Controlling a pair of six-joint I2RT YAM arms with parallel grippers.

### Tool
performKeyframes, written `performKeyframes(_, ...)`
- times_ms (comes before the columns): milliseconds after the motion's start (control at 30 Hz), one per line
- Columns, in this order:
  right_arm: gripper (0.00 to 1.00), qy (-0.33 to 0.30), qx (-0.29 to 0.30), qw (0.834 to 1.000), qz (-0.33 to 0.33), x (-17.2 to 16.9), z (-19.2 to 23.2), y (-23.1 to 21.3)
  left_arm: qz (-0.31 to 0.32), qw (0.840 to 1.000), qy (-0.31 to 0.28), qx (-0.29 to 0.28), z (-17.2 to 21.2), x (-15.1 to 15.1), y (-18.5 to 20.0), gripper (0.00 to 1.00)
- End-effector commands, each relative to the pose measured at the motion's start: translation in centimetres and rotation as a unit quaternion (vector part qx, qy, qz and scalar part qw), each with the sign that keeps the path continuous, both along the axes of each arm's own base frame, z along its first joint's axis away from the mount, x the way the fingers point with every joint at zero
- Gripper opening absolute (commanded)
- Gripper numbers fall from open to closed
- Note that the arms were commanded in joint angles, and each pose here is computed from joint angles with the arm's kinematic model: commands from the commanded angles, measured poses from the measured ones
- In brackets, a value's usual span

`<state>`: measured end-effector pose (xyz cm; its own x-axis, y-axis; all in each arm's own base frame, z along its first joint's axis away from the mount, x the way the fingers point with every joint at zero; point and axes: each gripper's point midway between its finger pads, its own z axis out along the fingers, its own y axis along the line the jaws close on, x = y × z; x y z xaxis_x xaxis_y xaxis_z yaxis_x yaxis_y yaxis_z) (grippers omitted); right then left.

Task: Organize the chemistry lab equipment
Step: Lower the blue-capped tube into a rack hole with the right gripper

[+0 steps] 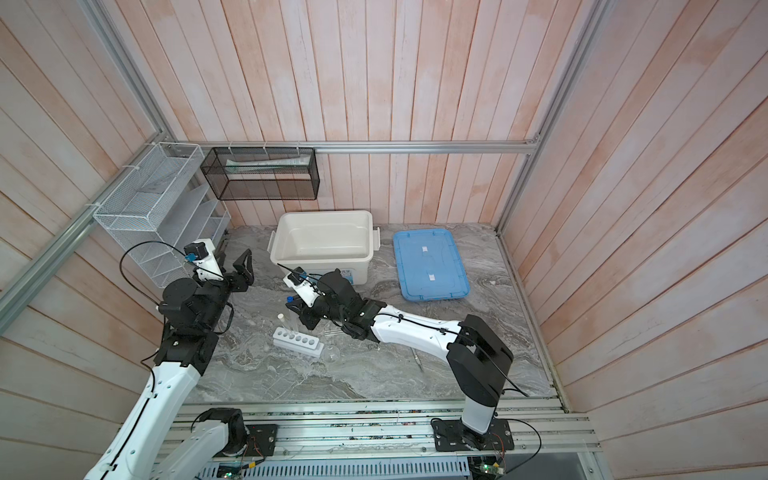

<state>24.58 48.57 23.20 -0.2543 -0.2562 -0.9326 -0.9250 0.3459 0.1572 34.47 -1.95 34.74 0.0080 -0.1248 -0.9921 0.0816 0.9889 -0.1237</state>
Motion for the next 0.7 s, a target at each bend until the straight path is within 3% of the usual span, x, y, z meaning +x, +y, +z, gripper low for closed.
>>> performKeyframes(0,0.08,0.011,-0.001,1.0,0.003,-0.3,-1.3,0.5,-0.003,1.0,-0.005,0.001,0.0,-0.2,0.0,0.74)
performKeyframes(667,0.07,0.009,-0.025,1.0,0.005,-0.5,-4.2,1.4,-0.015,1.0,-0.001,0.007,-0.4,-0.1,-0.4,0.75)
